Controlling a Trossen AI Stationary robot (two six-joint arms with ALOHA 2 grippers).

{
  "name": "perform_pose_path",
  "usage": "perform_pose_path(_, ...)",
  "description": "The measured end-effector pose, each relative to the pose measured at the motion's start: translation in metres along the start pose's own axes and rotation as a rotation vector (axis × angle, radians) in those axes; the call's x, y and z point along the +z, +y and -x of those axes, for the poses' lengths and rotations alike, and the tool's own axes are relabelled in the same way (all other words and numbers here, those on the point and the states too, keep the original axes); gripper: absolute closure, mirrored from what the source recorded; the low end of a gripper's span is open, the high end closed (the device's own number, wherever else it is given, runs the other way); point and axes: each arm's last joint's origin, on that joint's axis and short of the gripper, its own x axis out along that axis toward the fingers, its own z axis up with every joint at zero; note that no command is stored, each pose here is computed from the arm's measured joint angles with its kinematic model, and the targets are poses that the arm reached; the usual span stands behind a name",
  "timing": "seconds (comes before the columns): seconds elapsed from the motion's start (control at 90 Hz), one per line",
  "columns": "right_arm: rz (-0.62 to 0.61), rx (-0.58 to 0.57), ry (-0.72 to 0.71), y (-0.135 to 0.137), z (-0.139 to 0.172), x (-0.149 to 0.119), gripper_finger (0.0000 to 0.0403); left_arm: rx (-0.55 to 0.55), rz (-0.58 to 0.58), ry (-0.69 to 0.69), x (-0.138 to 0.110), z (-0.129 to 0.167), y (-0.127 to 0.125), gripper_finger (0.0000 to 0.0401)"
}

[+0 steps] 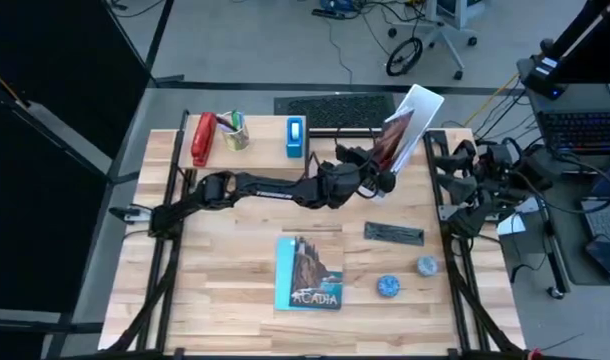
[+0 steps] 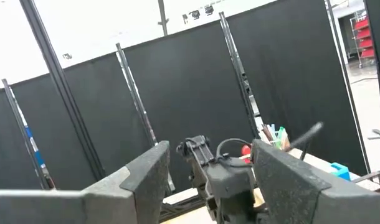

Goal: Stock shelves
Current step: Put the purple/brown book into the white book shelf

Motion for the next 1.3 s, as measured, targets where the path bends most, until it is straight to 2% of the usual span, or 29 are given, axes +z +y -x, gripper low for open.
perform_pose_path(0.533,0.025,-0.004,0.023,0.002,-0.003,-0.004,0.0195,-0.072,-0.052,0.041,-0.022,-0.004,0.0,0.0383)
perform_pose_path(0.978,0.025,-0.005,0.023,0.002,-0.003,-0.004,0.0195,-0.074,-0.06,0.052,-0.024,-0.004,0.0,0.0383)
perform_pose_path(1.089,0.026,-0.005,0.024,0.002,-0.003,-0.004,0.0195,-0.108,-0.06,0.058,-0.025,-0.004,-0.001,0.0383)
perform_pose_path(1.2,0.026,-0.005,0.024,0.002,-0.003,-0.004,0.0195,-0.137,-0.06,0.065,-0.026,-0.004,-0.001,0.0369)
perform_pose_path(1.3,0.033,-0.005,0.024,0.002,-0.003,-0.004,0.0195,-0.14,-0.061,0.067,-0.027,-0.004,-0.001,0.0341)
